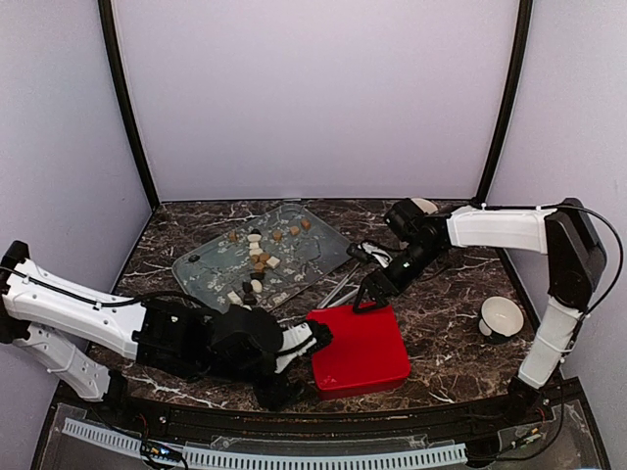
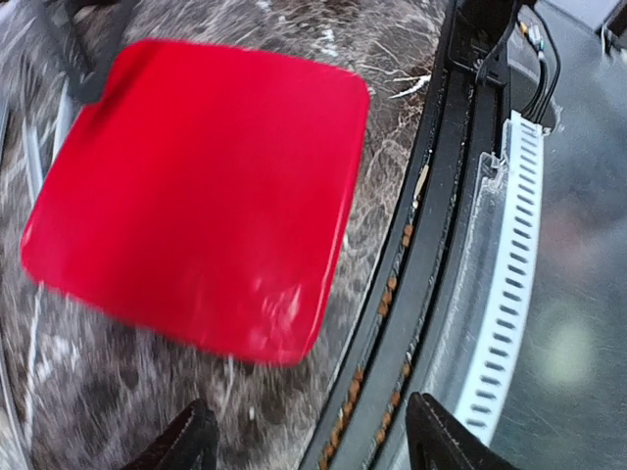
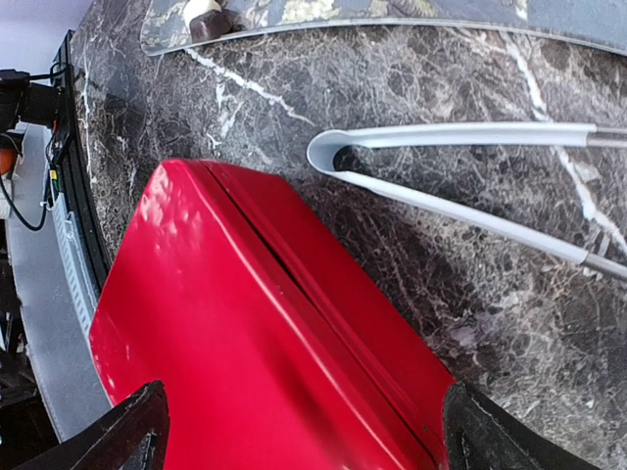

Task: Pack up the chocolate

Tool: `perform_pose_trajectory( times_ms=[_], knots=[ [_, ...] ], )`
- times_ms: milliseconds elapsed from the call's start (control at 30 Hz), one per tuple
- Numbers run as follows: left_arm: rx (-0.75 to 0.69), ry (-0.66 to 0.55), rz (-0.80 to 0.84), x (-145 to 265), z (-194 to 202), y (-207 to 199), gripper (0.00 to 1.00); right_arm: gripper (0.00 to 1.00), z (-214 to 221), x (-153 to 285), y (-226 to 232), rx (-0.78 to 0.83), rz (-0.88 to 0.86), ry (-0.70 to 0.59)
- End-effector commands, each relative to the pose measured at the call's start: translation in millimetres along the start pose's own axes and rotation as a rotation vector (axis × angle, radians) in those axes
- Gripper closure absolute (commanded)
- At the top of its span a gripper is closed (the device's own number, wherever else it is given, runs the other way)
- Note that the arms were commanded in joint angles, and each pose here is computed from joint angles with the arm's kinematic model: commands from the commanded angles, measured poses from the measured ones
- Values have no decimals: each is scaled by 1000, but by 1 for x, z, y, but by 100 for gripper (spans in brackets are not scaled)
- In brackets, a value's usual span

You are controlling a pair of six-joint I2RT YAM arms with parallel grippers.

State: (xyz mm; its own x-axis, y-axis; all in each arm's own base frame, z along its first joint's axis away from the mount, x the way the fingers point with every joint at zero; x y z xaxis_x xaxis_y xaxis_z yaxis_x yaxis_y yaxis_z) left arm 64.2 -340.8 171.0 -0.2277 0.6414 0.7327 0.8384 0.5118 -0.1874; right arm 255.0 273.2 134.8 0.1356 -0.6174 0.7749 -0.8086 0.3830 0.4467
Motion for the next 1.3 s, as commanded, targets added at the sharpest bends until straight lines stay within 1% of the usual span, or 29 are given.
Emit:
perform_pose_trajectory(
  times_ms=[0,133,267,367,500,567,667,933,1100,1267],
  knots=[
    [-266,-33,-130,-27,-23,-15,32,3,-7,-1,-2,41,-9,3],
    [-367,-40,-131,-52,-34,-35,31,5,-1,-10,-6,35,-25,30],
    [-460,-38,-149,-76,-36,-50,30,6,3,-17,-7,21,-56,46],
    [-510,-7,-196,-96,-33,-53,30,8,8,-23,-10,12,-62,62],
    [-522,24,-307,-109,-28,-42,30,11,13,-29,-12,-4,-78,76],
    [-510,30,-371,-110,-28,-33,30,12,15,-31,-13,-11,-79,82],
    [-488,54,-401,-111,-26,-23,31,14,19,-33,-12,-22,-86,88],
    [-356,98,-401,-103,-19,7,38,22,25,-34,-4,-68,-133,89],
    [-313,114,-379,-88,-9,27,40,29,32,-34,5,-126,-191,79],
    [-293,131,-376,-70,2,48,42,35,42,-35,13,-199,-234,76]
  ],
)
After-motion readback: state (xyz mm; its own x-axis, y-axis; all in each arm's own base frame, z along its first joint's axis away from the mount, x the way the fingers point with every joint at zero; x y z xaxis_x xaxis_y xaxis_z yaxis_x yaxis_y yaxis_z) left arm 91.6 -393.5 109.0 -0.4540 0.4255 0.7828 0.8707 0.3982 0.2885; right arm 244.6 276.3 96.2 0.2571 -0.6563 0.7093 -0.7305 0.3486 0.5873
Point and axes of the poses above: each gripper's point midway between its finger pads, its own x axis back along the fingers, its own y axis along the line the jaws close on, z = x × y, the point moved 5 cm from there along x, back along the fingers, and after that the axes turned 8 degrees about x, right-handed, at the moved point
